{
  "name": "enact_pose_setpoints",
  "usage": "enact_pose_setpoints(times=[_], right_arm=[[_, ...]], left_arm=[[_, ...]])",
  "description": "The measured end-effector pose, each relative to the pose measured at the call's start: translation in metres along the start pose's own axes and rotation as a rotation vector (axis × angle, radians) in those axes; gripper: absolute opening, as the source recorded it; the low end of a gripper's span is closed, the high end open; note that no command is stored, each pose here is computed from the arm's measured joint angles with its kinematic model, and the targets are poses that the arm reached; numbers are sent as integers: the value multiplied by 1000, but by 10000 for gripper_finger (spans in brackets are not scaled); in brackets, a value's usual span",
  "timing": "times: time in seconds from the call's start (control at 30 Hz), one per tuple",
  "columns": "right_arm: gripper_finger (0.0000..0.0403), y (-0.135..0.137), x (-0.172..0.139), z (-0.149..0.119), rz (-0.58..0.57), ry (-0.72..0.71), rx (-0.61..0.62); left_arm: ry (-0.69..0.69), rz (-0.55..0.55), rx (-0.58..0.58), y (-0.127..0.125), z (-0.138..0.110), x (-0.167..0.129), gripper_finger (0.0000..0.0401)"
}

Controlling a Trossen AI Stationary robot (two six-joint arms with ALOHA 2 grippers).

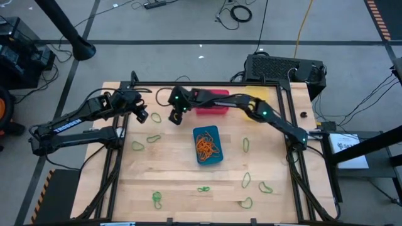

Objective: Sort rubber bands into baskets
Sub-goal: Put the green rubber band into the yellow bin

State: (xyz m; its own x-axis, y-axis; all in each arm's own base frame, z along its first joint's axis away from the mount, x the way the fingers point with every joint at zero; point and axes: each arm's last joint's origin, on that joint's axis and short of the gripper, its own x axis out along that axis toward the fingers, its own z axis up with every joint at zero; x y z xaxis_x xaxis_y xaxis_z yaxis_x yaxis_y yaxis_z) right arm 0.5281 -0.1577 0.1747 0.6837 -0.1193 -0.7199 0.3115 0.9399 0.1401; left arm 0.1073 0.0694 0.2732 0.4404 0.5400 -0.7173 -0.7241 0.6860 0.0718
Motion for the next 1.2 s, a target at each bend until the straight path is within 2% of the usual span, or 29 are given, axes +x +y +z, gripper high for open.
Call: enact_pose_setpoints(times=[0.23, 0.33, 0.47, 0.53, 0.6, 0.73, 0.8, 0.93, 1.07, 1.2], right_arm=[[228, -1, 25, -9, -1, 59, -6], [235, -3, 42, -24, 12, 107, -22], [228, 3, 46, -28, -17, 112, -59], [209, 6, 47, -29, -35, 111, -69], [173, 8, 47, -29, -32, 111, -72], [57, 13, 46, -30, -19, 122, -76], [16, 15, 39, -24, -12, 144, -79], [12, 18, 19, -16, -14, 165, -64], [4, 21, -34, 12, -40, 142, -78], [2, 9, -88, 29, -75, 161, -88]], left_arm=[[0, 0, 0, 0, 0, 0, 196], [0, 0, 0, 0, 0, 0, 196], [0, -1, 1, 0, 0, 0, 196], [0, 0, 1, 0, 0, 0, 196], [-1, 0, 2, 0, 0, 0, 196], [-2, 0, 2, 0, 0, 0, 196], [-1, -1, 3, 0, 0, 0, 196], [-1, 0, 4, 0, 0, 0, 196], [-1, 0, 4, 0, 0, 0, 196], [8, 1, 7, -1, 1, 3, 196]])
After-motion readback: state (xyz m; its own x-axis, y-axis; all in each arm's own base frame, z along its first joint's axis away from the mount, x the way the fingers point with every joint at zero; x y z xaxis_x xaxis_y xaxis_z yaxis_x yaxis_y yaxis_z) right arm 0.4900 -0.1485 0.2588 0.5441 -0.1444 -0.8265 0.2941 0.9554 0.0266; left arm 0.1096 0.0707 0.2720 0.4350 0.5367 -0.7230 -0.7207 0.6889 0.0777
